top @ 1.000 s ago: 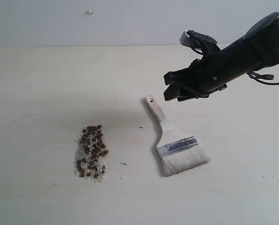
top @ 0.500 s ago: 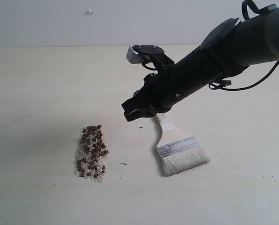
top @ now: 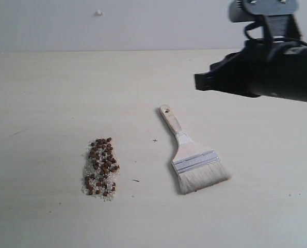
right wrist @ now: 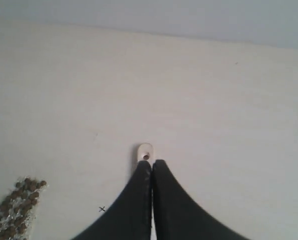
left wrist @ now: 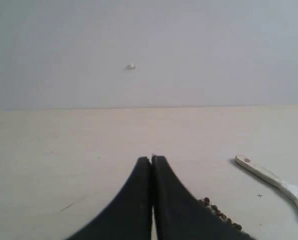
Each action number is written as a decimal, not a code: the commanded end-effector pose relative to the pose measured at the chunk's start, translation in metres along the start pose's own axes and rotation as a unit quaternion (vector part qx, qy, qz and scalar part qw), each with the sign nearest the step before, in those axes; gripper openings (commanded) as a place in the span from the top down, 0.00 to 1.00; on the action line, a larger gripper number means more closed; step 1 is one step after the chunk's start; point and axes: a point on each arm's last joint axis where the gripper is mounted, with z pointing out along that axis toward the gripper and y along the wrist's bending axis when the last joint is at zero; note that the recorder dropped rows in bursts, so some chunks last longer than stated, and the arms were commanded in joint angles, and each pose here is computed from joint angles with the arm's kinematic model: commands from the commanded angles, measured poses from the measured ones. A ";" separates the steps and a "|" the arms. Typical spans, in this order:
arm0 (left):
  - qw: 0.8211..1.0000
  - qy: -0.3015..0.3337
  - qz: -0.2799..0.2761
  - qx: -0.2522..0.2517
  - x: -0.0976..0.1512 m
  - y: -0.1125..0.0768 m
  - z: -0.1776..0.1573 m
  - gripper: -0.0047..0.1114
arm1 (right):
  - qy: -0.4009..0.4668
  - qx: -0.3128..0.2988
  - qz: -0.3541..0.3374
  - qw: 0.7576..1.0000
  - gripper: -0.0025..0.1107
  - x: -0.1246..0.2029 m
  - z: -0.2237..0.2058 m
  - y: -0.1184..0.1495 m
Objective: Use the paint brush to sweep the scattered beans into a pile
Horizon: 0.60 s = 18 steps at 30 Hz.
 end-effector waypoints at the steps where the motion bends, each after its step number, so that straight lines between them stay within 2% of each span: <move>1: 1.000 -0.009 -0.007 0.004 -0.002 -0.001 -0.001 0.96 | -0.058 0.010 0.000 0.998 0.98 0.020 -0.052 -0.009; 6: 1.000 -0.009 -0.007 0.004 -0.002 -0.001 -0.001 0.96 | -0.119 -0.003 0.004 0.993 0.98 0.031 -0.092 -0.013; 11: 1.000 -0.009 -0.007 0.004 -0.002 -0.001 -0.001 0.96 | -0.195 -0.018 0.009 0.981 0.98 0.022 -0.125 -0.012; 18: 1.000 -0.009 -0.007 0.004 -0.002 -0.001 -0.001 0.96 | -0.256 -0.023 0.004 0.966 0.98 0.018 -0.151 -0.013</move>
